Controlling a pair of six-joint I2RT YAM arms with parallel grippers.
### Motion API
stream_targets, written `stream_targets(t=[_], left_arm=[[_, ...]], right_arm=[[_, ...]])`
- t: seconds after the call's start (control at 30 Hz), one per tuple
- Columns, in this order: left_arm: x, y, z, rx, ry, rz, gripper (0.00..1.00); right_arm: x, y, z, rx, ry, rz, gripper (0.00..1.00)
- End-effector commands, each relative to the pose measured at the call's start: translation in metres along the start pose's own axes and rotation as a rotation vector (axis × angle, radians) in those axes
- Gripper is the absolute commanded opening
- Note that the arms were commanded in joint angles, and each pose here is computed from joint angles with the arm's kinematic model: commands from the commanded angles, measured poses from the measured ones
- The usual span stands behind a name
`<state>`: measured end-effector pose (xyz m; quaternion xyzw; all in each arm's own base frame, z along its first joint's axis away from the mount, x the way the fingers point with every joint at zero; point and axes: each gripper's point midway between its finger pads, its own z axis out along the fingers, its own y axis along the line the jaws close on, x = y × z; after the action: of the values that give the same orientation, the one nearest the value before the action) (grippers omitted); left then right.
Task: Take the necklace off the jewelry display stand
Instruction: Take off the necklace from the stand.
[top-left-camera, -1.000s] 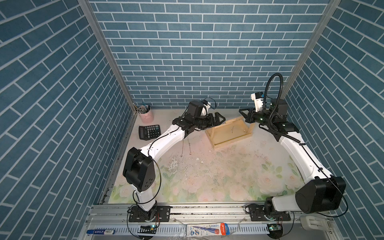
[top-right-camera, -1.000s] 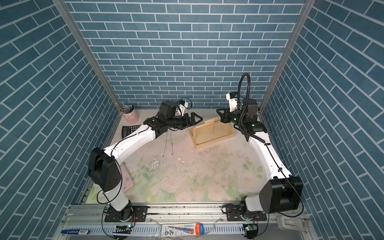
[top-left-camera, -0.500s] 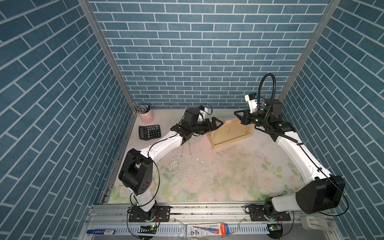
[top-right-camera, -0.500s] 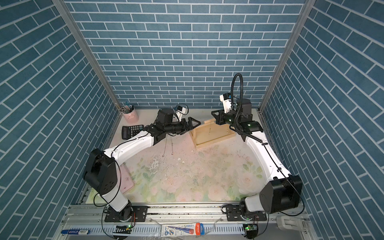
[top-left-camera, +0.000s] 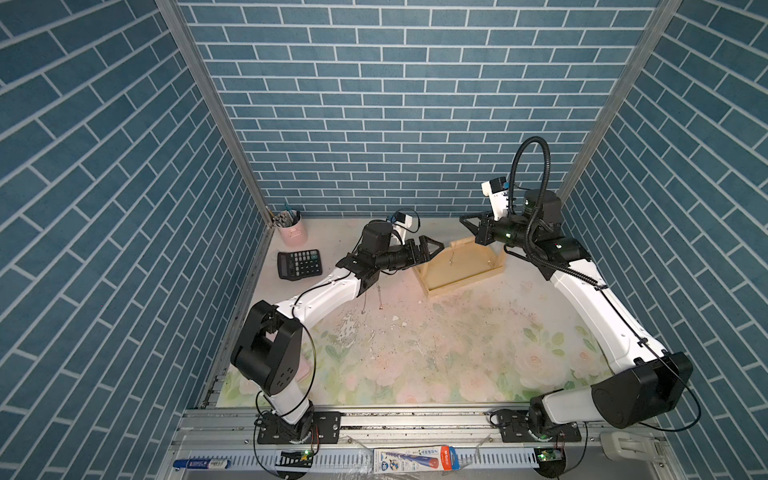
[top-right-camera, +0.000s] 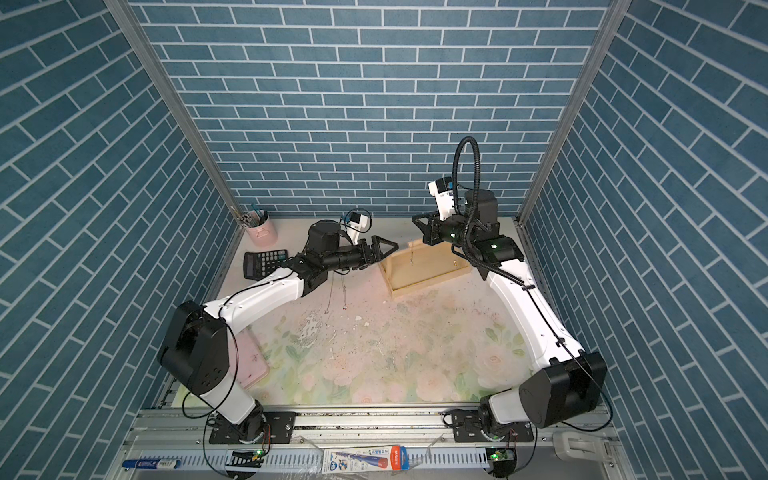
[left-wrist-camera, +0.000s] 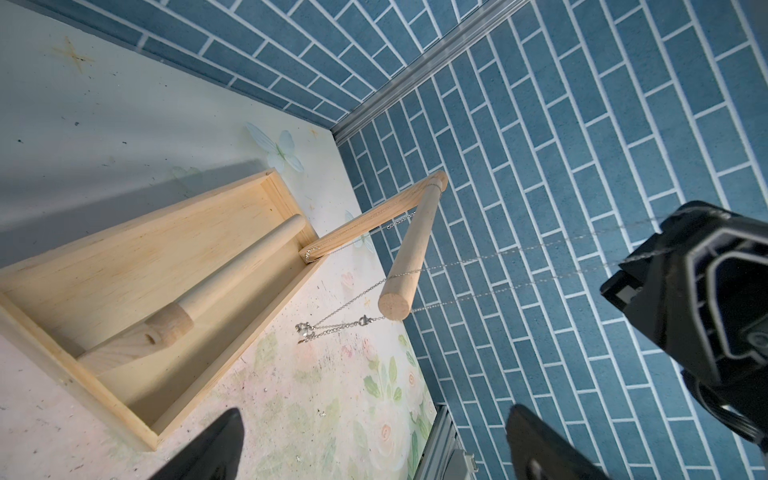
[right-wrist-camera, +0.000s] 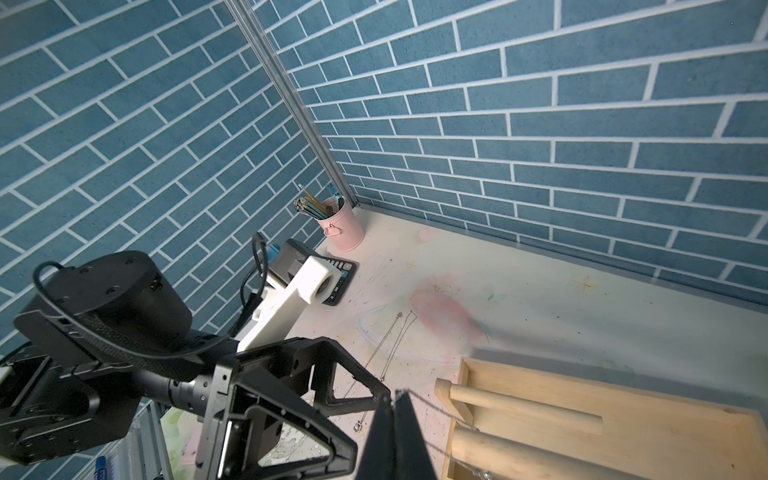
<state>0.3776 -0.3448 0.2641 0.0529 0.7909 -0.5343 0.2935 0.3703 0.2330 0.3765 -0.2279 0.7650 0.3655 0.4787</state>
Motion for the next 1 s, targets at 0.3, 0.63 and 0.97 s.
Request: stream_targets(t=[0.3,0.63,0.97], left_arm=[[0.001,-0.010,-0.002,0.109,-0.029,0.104,0.99],[0.005,-0.016,-0.001,0.178,-0.036,0.163,0.99],[0.010,-0.012,0.005,0.199,-0.023,0.204,0.99]], right_arm=[[-0.021,0.031,0.003,-0.030,-0.011,-0.094,0.00],[-0.029,0.056,0.009,-0.075,-0.009,-0.122,0.00],[-0.038,0.076,0.008,-0.105,-0.012,-0.159,0.00]])
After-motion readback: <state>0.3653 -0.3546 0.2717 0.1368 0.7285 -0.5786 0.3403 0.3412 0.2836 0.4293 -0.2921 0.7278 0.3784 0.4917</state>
